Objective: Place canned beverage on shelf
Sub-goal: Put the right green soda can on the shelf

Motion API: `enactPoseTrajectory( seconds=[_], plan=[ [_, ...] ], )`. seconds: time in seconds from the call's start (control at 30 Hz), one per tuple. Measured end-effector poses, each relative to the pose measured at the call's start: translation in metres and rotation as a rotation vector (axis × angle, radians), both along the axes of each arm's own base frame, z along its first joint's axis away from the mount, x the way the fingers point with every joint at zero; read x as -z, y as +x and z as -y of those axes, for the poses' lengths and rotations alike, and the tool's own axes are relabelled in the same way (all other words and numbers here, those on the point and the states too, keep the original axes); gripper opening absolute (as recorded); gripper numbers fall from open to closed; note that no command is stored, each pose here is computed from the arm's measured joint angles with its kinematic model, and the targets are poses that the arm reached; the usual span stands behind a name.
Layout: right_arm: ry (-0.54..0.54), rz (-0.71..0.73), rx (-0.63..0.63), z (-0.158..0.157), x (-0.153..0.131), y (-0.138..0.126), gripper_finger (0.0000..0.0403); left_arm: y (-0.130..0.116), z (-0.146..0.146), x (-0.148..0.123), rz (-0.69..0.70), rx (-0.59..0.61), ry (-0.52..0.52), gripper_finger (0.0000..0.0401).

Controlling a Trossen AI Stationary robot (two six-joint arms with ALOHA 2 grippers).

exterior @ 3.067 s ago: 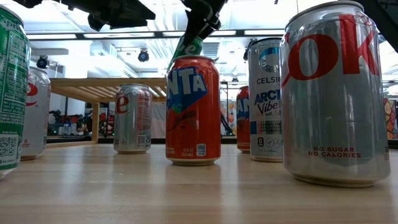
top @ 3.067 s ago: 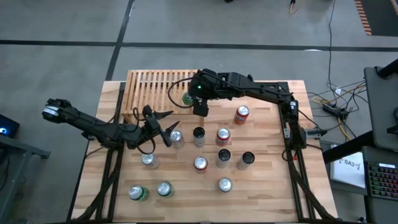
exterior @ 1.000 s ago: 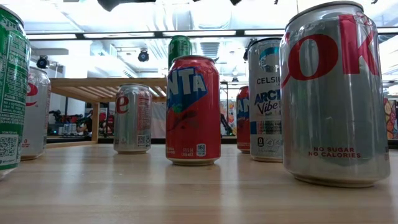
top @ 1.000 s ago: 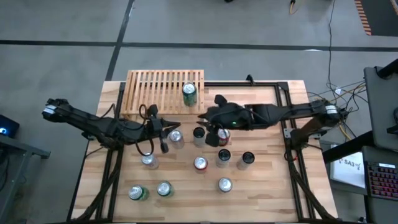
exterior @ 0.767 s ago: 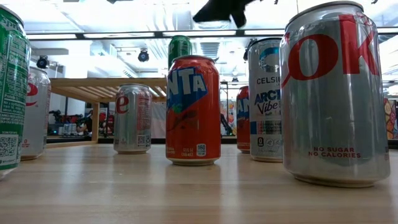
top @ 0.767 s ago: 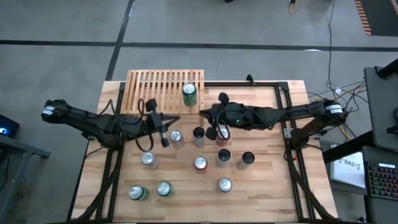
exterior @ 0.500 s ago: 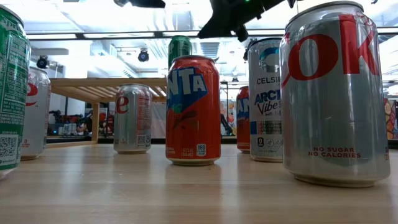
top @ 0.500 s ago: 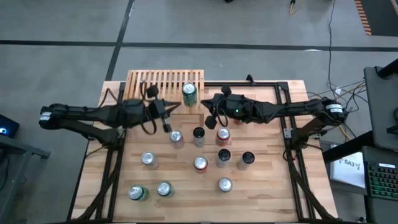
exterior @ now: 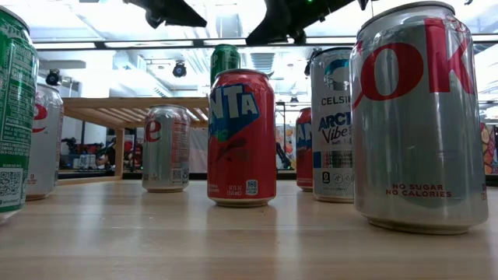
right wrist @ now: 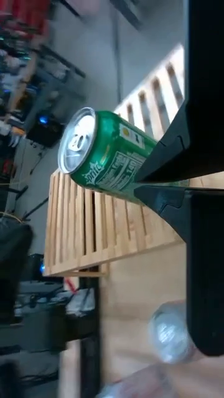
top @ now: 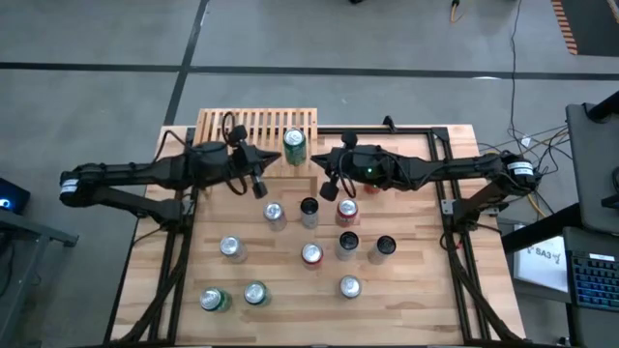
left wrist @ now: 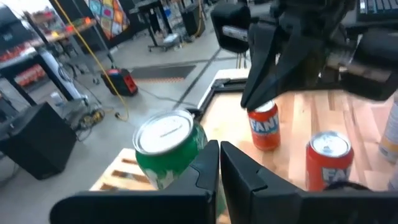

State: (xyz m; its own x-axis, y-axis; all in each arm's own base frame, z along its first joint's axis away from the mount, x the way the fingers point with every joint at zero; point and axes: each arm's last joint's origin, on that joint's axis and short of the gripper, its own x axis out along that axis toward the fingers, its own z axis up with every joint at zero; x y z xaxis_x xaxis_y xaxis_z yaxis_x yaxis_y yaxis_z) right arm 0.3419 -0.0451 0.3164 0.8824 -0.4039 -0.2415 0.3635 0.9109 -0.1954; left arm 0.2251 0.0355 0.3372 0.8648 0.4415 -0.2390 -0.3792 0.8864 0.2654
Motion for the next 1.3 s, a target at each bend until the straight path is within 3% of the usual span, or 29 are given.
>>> enactPoseTrajectory(
  seconds=[0.07, 0.57, 0.83, 1.3],
  plan=[
    [0.074, 0.035, 0.021, 0.000, 0.000, 0.000, 0.0009, 0.001, 0.000, 0.004, -0.011, -0.002, -0.007, 0.0000],
    [0.119, 0.031, 0.081, 0.020, 0.003, -0.003, 0.0009, 0.000, 0.000, 0.034, -0.095, -0.027, -0.093, 0.0000],
    [0.153, 0.040, 0.036, 0.036, 0.012, 0.004, 0.0009, 0.000, -0.002, 0.033, -0.088, -0.086, -0.073, 0.0000],
    [0.143, 0.053, 0.010, 0.036, 0.018, 0.011, 0.0009, 0.000, -0.002, 0.032, -0.071, -0.104, -0.065, 0.0000]
  ],
)
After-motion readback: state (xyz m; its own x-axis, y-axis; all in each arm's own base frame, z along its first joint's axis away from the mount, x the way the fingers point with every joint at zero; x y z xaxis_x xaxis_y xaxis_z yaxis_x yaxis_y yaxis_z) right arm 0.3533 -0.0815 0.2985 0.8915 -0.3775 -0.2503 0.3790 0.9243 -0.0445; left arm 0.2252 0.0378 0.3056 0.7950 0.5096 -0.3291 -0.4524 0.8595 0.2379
